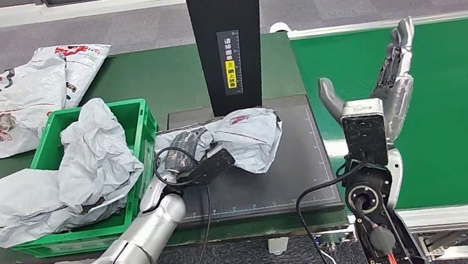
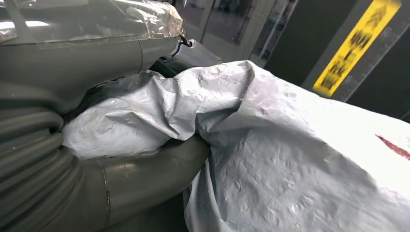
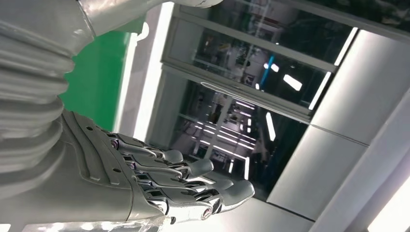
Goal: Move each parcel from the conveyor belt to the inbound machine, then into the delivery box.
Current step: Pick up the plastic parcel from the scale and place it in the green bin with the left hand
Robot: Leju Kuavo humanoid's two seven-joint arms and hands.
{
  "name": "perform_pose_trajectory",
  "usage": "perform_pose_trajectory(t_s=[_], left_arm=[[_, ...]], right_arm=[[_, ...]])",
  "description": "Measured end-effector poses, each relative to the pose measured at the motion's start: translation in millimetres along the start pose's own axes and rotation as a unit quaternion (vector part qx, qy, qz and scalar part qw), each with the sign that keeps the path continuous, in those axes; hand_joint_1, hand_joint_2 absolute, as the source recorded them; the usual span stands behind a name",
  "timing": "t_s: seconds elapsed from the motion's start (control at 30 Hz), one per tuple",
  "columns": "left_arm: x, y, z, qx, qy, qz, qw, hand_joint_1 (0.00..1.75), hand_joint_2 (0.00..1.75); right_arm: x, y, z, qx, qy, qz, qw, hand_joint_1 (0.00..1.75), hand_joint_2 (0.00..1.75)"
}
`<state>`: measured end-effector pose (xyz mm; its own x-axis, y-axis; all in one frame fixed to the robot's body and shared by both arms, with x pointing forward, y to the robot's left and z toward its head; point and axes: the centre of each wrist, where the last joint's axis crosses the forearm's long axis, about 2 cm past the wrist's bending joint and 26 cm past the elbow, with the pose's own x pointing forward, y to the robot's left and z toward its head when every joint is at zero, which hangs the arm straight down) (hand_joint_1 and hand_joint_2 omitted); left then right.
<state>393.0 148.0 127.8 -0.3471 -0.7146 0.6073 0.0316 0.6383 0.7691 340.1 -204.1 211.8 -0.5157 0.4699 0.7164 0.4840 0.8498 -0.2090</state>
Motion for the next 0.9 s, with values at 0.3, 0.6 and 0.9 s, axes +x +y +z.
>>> perform_pose_trajectory(t_s=[0.3,0.6,0.9], left_arm=[[35,70,-9,0.207,-0.121,0.069,0.968,1.75,1.75],[60,137,12,0.364,-0.213,0.043,0.906,1.75,1.75],[42,167,23,0.415,-0.174,-0.073,0.89,1.75,1.75]], right_arm=[[-33,-5,26,0.021,0.063,0.014,0.998,0.0,1.75],[-55,-21,59,0.03,0.102,0.041,0.993,0.0,1.75],[-66,-35,77,0.029,0.132,0.064,0.989,0.0,1.75]])
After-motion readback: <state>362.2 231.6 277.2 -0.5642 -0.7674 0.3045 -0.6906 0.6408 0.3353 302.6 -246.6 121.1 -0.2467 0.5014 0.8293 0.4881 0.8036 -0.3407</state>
